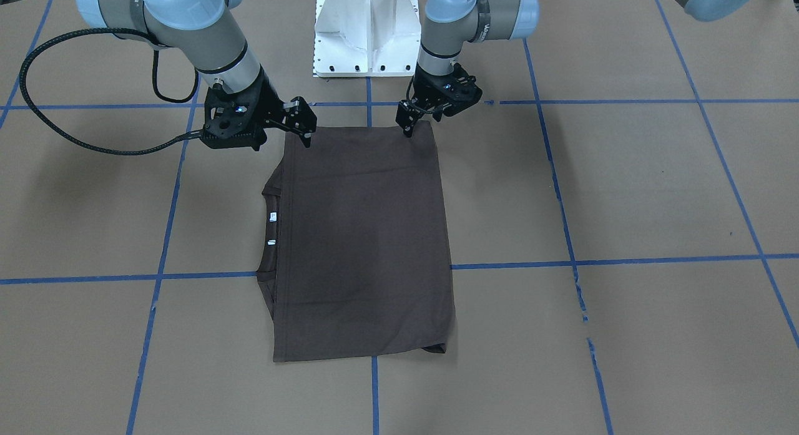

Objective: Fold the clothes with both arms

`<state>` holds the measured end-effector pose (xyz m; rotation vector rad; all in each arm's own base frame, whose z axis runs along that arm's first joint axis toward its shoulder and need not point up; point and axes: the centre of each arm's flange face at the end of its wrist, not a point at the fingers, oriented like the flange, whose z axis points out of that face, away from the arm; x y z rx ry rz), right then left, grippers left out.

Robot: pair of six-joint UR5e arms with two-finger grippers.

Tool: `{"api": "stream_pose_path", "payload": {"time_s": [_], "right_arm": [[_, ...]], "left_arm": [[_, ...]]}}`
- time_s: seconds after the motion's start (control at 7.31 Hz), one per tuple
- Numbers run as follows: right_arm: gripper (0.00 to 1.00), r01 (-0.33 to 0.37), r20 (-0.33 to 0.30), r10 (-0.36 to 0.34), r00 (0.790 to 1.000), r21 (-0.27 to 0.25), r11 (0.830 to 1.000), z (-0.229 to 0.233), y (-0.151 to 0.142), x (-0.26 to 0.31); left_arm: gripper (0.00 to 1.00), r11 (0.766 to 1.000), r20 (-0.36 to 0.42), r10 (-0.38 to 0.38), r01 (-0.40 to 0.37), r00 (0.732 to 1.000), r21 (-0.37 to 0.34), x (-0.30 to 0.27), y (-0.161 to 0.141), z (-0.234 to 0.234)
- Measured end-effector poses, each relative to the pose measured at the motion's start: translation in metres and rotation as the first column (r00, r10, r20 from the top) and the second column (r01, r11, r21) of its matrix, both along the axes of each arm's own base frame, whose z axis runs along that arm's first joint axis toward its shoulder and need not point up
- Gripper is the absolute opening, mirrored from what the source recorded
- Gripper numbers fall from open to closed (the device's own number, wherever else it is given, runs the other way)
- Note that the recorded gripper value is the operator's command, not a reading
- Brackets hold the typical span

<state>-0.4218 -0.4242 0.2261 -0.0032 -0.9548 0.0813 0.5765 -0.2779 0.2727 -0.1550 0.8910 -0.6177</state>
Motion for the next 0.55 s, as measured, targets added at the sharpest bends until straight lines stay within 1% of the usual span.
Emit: {"api": "stream_pose_path", "payload": {"time_s": [0.14, 0.41, 0.55], "right_arm": [[1.0, 0.0, -0.001, 0.0, 1.0, -0.001, 1.0, 0.0004, -0.0001, 0.0002], [1.0, 0.0, 0.0, 0.0, 1.0, -0.001, 1.0, 0.0003, 0.0, 0.0004], [1.0, 0.001, 0.0, -0.001, 1.0, -0.001, 1.0, -0.0001, 0.0002, 0.0006]], "left_arm": [[0.62, 1.0, 0.002, 0.0, 0.0, 1.0, -0.001, 0.0028, -0.0008, -0.0005], [0.49, 1.0, 0.001, -0.001, 0.001, 1.0, -0.001, 0.003, -0.0021, -0.0014], [0.45, 1.0, 0.0, -0.001, 0.001, 1.0, 0.001, 0.0018, -0.003, -0.0025]]}}
